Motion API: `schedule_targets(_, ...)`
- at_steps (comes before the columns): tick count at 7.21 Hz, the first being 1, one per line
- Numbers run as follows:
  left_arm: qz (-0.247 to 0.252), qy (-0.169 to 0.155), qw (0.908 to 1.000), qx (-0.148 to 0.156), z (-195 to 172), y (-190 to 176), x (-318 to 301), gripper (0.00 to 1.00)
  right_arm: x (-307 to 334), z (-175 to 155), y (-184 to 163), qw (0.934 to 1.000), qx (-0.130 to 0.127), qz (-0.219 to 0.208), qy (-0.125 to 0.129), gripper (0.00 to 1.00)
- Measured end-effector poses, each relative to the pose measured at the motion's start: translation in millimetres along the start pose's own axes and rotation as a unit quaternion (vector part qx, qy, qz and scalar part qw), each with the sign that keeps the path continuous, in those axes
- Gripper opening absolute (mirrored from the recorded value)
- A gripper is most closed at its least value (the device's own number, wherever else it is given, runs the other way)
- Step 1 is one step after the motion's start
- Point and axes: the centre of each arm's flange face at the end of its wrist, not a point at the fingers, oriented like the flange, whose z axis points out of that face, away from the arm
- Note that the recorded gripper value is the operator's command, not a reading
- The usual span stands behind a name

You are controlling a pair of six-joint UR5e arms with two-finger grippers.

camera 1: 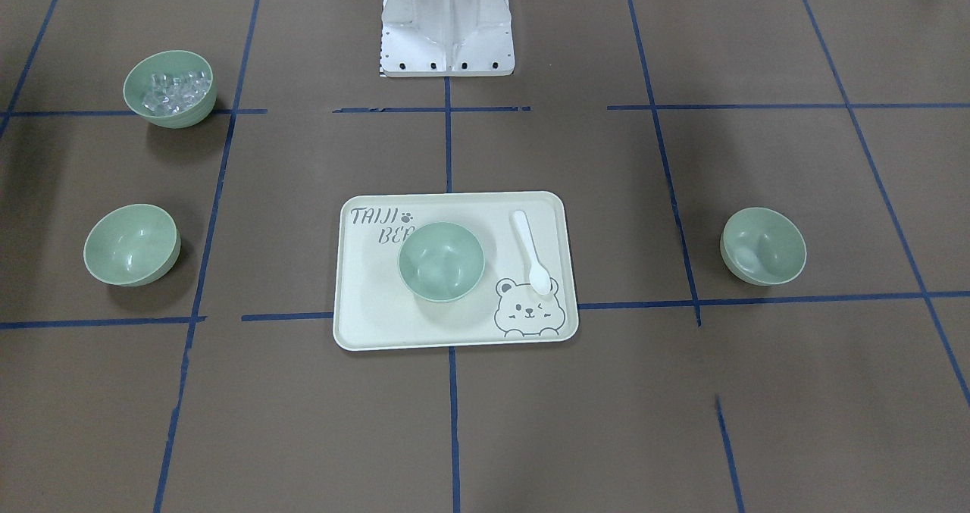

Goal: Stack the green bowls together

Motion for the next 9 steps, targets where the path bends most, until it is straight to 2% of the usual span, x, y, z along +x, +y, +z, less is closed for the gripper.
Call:
schedule_targets(2, 0.055, -0.009, 0.9970, 0.053, -12, -32, 7, 1.00, -14, -7, -20, 0.9991, 0.009, 0.041, -0.001, 1.00)
schedule_targets(4, 0.079, -0.010, 0.9936, 0.080, 1, -37, 7, 1.00, -27, -9, -31, 0.9991, 0.015, 0.040, -0.002, 1.00)
schedule_targets(6, 0.031, 0.006, 0.9967, 0.074, 47, -28, 34, 1.00, -43, -1, -36, 0.9995, 0.015, 0.029, -0.003, 1.00)
schedule_targets(7, -0.002, 0.002, 0.9967, 0.082, 74, -19, 50, 1.00, -47, 3, -38, 0.9995, 0.013, 0.027, -0.004, 1.00)
schedule_targets(9, -0.081, 0.001, 0.9914, 0.103, 124, -9, 98, 0.94, -50, 5, -38, 0.9996, 0.012, 0.025, -0.005, 1.00)
